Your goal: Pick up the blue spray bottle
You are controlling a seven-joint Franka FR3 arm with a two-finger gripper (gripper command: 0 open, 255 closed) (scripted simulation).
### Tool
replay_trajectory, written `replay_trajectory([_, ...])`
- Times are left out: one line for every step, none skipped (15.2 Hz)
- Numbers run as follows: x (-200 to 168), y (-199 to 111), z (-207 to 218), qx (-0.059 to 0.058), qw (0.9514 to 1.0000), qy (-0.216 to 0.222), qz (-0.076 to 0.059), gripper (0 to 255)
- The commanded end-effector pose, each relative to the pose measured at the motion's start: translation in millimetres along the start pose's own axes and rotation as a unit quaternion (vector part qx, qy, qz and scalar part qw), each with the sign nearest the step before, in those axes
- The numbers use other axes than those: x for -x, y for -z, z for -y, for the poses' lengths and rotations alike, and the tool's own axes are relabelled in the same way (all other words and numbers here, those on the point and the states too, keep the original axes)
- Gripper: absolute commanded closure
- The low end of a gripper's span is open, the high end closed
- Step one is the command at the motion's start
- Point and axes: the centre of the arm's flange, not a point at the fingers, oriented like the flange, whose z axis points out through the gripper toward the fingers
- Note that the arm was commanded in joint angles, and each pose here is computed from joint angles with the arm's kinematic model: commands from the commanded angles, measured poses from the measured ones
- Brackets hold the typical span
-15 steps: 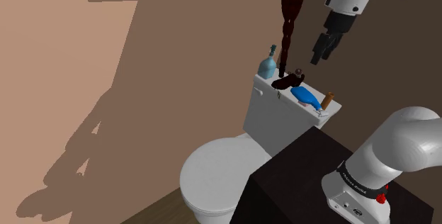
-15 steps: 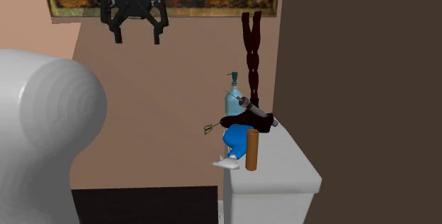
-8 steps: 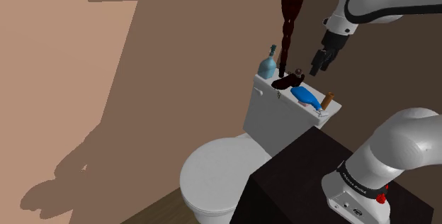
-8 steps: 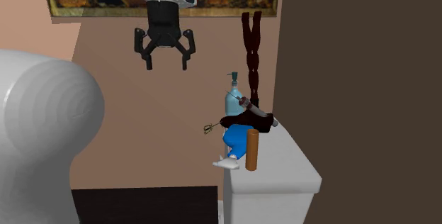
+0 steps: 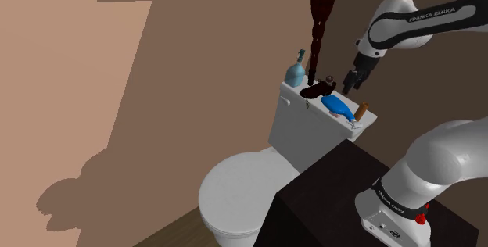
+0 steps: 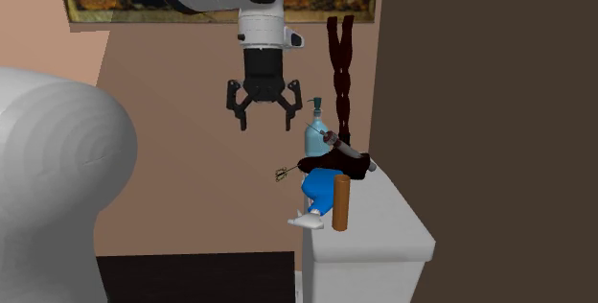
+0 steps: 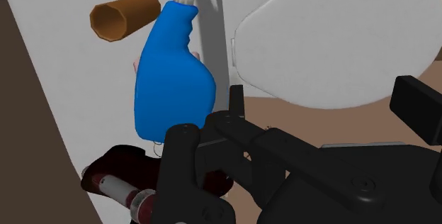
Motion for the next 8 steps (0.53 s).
replay_trajectory([-1.3,-18.7,-15.2,0.002,1.0,-0.006,0.0,0])
replay_trajectory([-2.1,-28.0,-24.3,0.003,1.0,-0.009,0.001,0])
replay_trajectory([-2.8,-37.3,-33.4,0.004,0.9999,-0.012,0.001,0])
replay_trajectory([-3.5,-46.5,-42.6,0.005,0.9999,-0.015,0.001,0])
replay_trajectory([-4.1,-55.8,-51.7,0.006,0.9998,-0.018,0.002,0])
replay_trajectory([-4.7,-65.0,-60.9,0.006,0.9998,-0.02,0.002,0])
replay_trajectory([-5.1,-74.2,-70.1,0.007,0.9997,-0.023,0.003,0])
replay_trajectory([-5.6,-83.4,-79.3,0.008,0.9996,-0.026,0.003,0])
